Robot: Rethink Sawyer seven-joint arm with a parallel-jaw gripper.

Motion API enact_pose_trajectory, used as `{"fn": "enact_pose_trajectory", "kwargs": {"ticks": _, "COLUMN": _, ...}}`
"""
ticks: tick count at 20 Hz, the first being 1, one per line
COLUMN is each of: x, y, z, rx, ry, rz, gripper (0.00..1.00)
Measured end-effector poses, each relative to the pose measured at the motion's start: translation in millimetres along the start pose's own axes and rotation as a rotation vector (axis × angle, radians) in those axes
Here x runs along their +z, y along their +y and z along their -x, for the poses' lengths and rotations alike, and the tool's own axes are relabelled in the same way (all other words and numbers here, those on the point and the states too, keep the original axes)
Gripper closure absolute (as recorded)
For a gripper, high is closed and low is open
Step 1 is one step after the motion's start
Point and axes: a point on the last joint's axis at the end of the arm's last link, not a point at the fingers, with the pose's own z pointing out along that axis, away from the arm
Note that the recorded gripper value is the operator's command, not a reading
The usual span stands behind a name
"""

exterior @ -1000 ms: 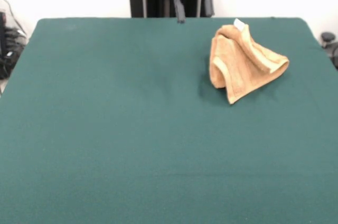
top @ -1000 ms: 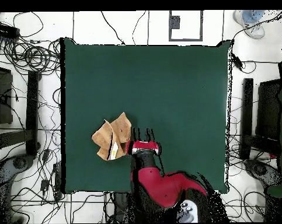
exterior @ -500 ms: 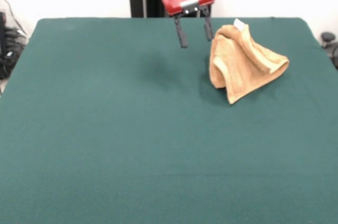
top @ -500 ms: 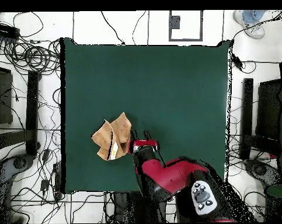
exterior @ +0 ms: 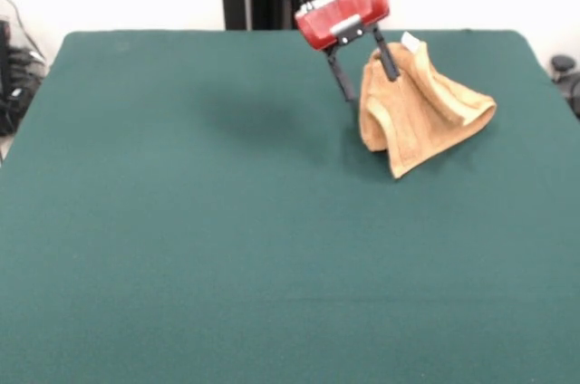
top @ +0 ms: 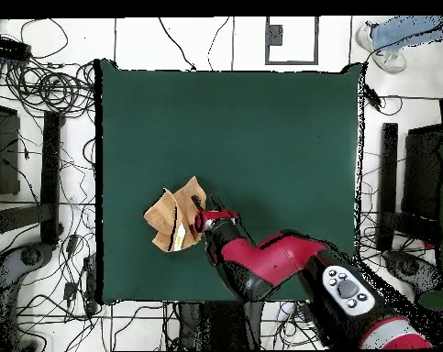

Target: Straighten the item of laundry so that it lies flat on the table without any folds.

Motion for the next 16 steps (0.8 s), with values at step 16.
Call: {"fn": "enact_pose_trajectory", "kwargs": {"ticks": 16, "x": 12.3, "y": 29.8, "z": -35.5, "rx": 0.394, "ry": 0.199, "rz": 0.112, "gripper": 0.0}}
